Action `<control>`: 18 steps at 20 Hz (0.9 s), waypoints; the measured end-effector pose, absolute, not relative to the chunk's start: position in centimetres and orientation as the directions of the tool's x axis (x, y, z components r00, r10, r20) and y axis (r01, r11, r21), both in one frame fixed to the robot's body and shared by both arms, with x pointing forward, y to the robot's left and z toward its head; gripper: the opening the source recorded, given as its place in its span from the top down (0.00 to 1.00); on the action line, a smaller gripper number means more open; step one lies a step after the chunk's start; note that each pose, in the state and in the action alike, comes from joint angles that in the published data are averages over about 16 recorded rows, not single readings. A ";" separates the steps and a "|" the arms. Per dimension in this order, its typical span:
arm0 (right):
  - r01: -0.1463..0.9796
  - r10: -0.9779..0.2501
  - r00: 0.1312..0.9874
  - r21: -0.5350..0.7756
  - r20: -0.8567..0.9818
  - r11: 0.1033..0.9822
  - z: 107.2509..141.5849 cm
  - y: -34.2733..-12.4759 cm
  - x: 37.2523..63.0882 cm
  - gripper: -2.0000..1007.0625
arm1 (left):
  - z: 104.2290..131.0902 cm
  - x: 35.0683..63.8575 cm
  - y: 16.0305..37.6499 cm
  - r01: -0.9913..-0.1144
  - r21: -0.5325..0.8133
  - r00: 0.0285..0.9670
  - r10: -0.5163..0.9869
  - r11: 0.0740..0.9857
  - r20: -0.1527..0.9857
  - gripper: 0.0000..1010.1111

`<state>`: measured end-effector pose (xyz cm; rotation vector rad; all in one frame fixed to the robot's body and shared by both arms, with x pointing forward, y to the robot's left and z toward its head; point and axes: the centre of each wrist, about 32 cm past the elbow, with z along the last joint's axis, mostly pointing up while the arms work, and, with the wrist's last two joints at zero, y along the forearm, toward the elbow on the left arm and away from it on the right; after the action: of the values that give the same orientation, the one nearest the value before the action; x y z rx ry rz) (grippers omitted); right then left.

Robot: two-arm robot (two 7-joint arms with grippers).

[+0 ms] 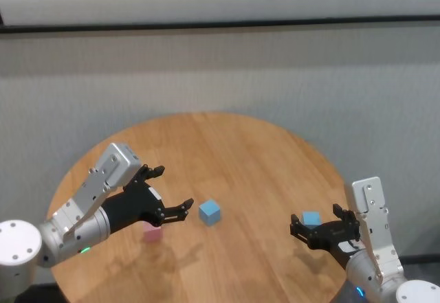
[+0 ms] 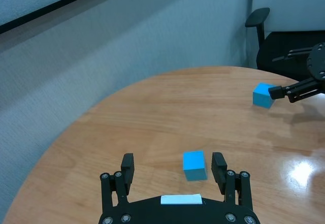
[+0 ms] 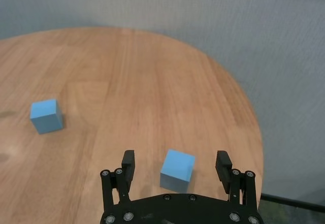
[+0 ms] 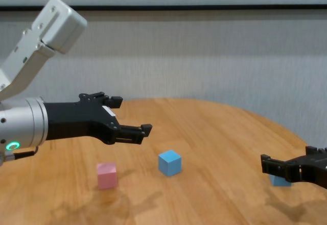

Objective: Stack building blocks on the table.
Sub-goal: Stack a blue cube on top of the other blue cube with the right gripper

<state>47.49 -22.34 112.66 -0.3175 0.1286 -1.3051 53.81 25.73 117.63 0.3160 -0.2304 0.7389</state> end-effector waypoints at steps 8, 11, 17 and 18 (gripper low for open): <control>0.928 -0.953 0.277 -0.293 0.123 0.231 112.5 -22.3 47.7 0.00 | 117.6 53.8 25.7 -0.690 0.200 0.718 0.621 0.695 0.315 0.01; 0.928 -0.949 0.284 -0.288 0.139 0.236 112.4 -22.3 47.7 0.00 | 117.6 53.8 25.7 -0.690 0.200 0.717 0.621 0.695 0.315 0.01; 0.929 -0.942 0.293 -0.282 0.161 0.241 112.3 -22.4 47.7 0.00 | 117.6 53.8 25.7 -0.690 0.200 0.717 0.621 0.695 0.315 0.01; 0.929 -0.942 0.293 -0.281 0.162 0.241 112.2 -22.4 47.8 0.00 | 117.6 53.8 25.7 -0.690 0.200 0.717 0.621 0.695 0.315 0.01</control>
<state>47.76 -22.37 112.20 -0.3519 0.0432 -1.2802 53.81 25.73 117.63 0.3160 -0.2304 0.7389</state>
